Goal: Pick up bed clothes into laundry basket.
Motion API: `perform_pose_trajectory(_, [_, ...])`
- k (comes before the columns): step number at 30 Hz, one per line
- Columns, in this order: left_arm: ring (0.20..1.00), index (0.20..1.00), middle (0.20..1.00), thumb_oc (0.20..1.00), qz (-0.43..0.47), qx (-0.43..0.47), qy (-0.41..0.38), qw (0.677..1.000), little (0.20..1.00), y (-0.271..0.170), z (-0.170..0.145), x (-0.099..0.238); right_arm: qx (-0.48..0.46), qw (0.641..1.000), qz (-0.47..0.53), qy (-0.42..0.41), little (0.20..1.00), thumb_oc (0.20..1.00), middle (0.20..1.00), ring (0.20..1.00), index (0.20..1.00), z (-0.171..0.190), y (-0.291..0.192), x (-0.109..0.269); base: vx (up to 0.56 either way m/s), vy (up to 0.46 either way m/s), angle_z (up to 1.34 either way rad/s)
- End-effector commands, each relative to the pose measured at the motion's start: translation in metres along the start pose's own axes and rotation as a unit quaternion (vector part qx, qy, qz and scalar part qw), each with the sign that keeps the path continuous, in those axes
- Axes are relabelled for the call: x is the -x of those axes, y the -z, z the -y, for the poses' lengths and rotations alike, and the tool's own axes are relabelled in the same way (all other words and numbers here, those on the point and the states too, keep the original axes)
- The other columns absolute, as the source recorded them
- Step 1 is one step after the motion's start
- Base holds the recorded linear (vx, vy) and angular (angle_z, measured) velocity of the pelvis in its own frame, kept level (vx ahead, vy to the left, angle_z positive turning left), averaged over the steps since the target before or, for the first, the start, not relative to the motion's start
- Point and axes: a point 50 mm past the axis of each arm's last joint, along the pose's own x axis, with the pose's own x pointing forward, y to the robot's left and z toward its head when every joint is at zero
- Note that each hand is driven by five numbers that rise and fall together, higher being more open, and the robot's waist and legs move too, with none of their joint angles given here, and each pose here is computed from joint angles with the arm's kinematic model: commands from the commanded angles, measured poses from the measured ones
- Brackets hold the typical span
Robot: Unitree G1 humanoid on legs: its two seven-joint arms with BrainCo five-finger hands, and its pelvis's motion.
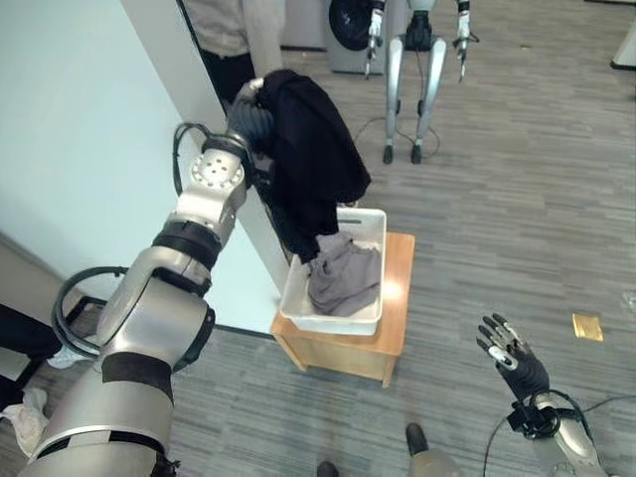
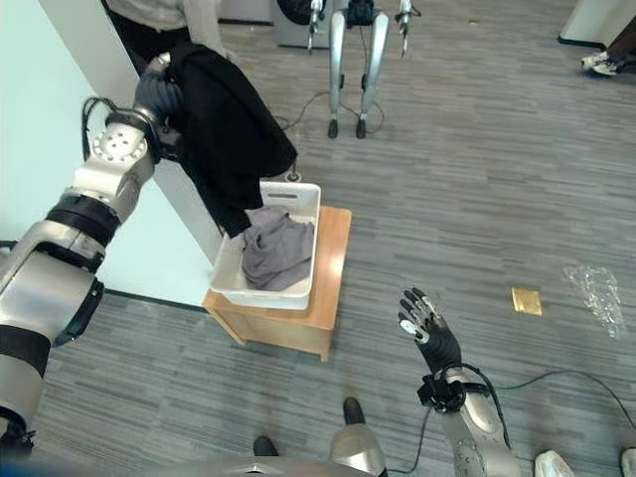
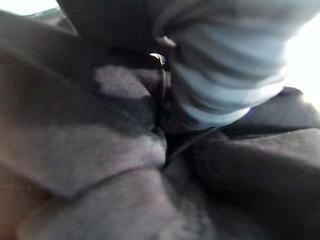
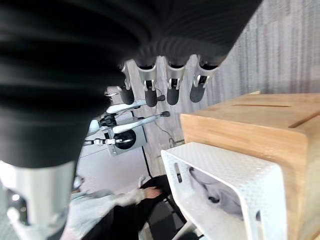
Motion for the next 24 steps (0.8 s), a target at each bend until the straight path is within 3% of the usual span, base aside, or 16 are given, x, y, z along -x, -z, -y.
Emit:
perform_pose_trajectory(1, [0.200,0.200,0.200,0.200,0.115,0.008,-0.040,0.993,0.200,-0.071,-0.026,-0.010,0.031,0.998,0.060,-0.012,1.000,1.000,1.000,1.000,1.000,0.005,-0.030,-0.009,0.02,0.019,-0.10])
perform_pose_trajectory(6, [0.200,0.200,0.200,0.200,0.106,-0.064,-0.009,0.992,0.200,-0.065,-0.014,-0.010,0.025,0.998,0.058,-0.013,1.000,1.000,1.000,1.000,1.000,0.004,-0.028,-0.006,0.01,0.009,-0.03])
perform_pose_trajectory(12, [0.200,0.200,0.200,0.200,0.115,-0.062,0.008,0.991,0.200,-0.068,0.003,-0.012,0.025,0.998,0.053,-0.031,1.000,1.000,1.000,1.000,1.000,-0.001,-0.026,-0.007,-0.01,0.002,0.03])
perform_pose_trajectory(17, [0.200,0.200,0.200,0.200,0.105,-0.067,-0.004,0.992,0.200,-0.063,0.002,-0.013,0.028,0.998,0.052,-0.037,1.000,1.000,1.000,1.000,1.000,-0.002,-0.026,-0.009,-0.02,0.002,-0.01])
perform_pose_trajectory(24, [0.200,0.200,0.200,0.200,0.048,-0.145,-0.030,0.988,0.200,-0.037,-0.005,-0.012,0.031,0.996,0.057,-0.062,1.000,1.000,1.000,1.000,1.000,-0.011,-0.030,-0.012,-0.07,-0.011,-0.11])
